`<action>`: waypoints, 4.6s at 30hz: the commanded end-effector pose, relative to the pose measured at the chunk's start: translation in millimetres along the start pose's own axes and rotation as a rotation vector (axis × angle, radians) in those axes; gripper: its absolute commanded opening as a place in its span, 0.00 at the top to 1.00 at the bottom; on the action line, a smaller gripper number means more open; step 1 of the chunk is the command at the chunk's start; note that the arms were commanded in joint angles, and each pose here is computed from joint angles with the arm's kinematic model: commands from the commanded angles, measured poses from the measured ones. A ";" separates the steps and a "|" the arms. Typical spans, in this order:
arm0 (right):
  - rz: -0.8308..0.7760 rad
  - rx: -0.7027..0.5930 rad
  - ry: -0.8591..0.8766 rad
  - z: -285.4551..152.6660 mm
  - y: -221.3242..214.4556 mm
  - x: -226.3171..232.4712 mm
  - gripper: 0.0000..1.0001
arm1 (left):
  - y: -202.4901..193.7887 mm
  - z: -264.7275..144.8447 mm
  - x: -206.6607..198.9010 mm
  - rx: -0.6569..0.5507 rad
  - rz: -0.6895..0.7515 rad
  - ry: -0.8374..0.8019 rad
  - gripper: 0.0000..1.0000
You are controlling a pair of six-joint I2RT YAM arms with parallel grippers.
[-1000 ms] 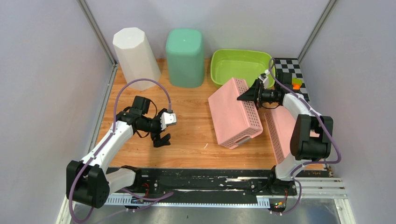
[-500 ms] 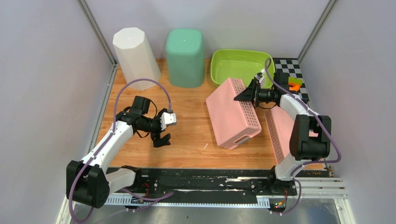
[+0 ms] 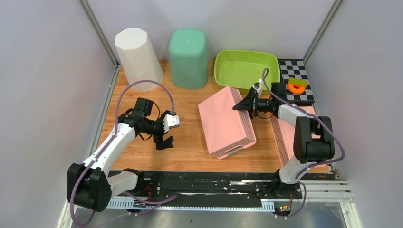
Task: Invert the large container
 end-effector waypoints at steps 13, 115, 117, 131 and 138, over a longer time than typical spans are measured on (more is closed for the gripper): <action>-0.062 -0.137 -0.203 29.4 -1.4 -33.8 0.32 | 2.5 -1.8 6.2 -0.004 0.002 0.004 0.00; -0.106 -0.143 -0.335 119.7 -7.3 -75.4 0.21 | 2.5 -4.1 4.2 -0.013 0.014 0.001 0.00; -0.102 -0.145 -0.337 119.7 -6.6 -77.2 0.21 | 2.5 -4.0 4.2 -0.013 0.014 0.001 0.00; -0.076 -0.148 -0.356 120.7 -4.9 -89.7 0.20 | 2.8 -4.7 3.7 -0.016 0.018 0.001 0.00; -0.069 -0.147 -0.360 121.4 -4.7 -92.6 0.18 | 2.8 -4.6 3.6 -0.017 0.017 0.000 0.00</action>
Point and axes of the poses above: each gripper's point midway between its finger pads, its own z axis out along the fingers, its own x axis along the line the jaws close on, y = z × x, the point moved 10 cm from there along -z, back along the fingers, and after that the axes turned 12 degrees about z, right-handed, at the moved point
